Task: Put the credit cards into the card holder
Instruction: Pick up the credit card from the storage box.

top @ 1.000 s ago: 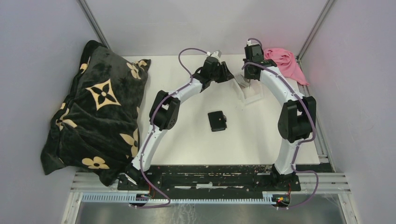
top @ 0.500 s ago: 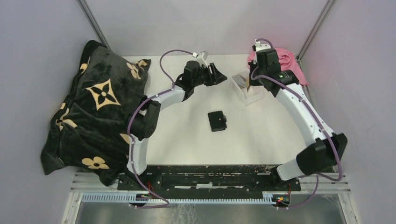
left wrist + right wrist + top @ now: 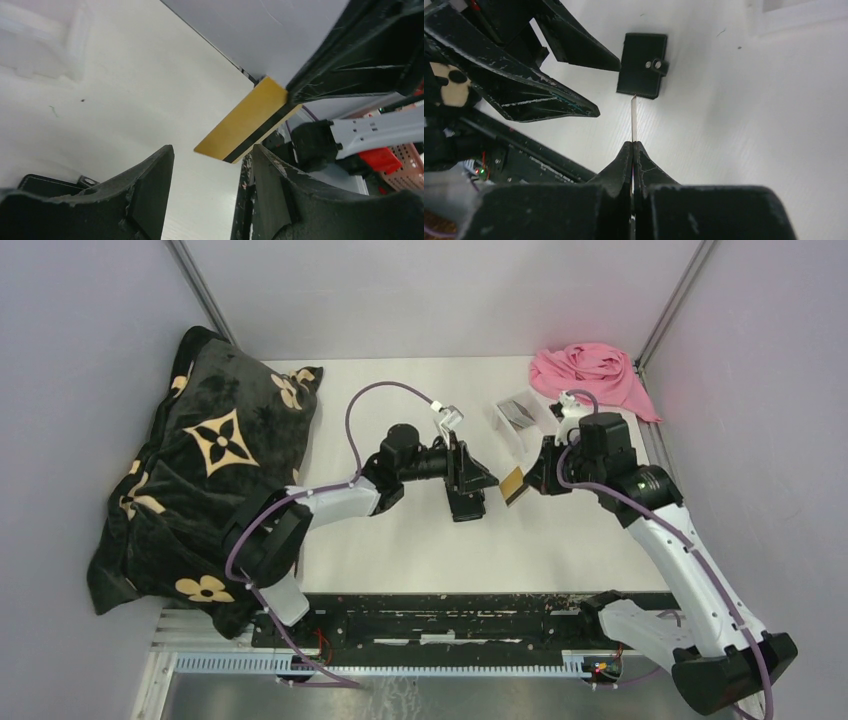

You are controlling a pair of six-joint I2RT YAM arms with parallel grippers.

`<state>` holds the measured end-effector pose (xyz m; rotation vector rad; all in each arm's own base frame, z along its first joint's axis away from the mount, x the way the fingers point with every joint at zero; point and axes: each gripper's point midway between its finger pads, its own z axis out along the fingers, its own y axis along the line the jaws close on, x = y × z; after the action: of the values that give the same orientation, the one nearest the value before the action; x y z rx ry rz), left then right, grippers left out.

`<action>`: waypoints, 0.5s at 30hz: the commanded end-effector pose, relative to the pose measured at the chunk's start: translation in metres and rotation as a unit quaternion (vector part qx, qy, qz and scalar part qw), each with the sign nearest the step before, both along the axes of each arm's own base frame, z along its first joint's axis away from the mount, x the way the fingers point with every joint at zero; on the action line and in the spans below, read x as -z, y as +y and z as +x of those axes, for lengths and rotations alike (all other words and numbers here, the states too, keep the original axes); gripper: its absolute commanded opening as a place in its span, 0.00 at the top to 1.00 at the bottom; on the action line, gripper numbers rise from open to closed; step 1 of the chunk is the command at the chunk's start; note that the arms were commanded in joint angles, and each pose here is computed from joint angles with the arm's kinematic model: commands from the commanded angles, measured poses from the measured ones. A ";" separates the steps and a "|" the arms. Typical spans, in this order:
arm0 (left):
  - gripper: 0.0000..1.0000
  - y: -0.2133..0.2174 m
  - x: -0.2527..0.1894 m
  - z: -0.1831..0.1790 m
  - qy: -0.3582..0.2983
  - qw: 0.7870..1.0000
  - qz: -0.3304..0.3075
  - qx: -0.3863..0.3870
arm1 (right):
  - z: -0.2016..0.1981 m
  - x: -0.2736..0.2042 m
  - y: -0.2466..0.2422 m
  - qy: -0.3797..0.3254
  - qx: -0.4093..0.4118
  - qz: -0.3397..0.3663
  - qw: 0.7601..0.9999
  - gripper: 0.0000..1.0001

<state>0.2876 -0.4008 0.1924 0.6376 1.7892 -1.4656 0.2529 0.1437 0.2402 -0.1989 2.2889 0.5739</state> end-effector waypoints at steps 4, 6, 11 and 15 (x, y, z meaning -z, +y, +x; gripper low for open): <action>0.34 0.009 -0.029 -0.045 -0.113 0.992 -0.022 0.042 | -0.048 0.000 0.027 0.031 -0.065 0.094 0.993 0.99; 0.34 0.013 -0.023 -0.050 -0.113 0.992 -0.017 0.043 | -0.056 0.000 0.031 0.037 -0.073 0.112 0.990 0.99; 0.34 0.015 -0.015 -0.059 -0.111 0.992 -0.013 0.064 | -0.071 0.000 0.040 0.051 -0.095 0.150 0.983 0.99; 0.34 0.013 -0.013 -0.067 -0.104 0.990 -0.015 0.089 | -0.072 0.002 0.042 0.058 -0.100 0.154 0.981 0.99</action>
<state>0.2306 -0.3849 0.1878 0.8122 1.7076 -1.4599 0.1808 0.1744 0.2228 -0.2197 2.3346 0.9702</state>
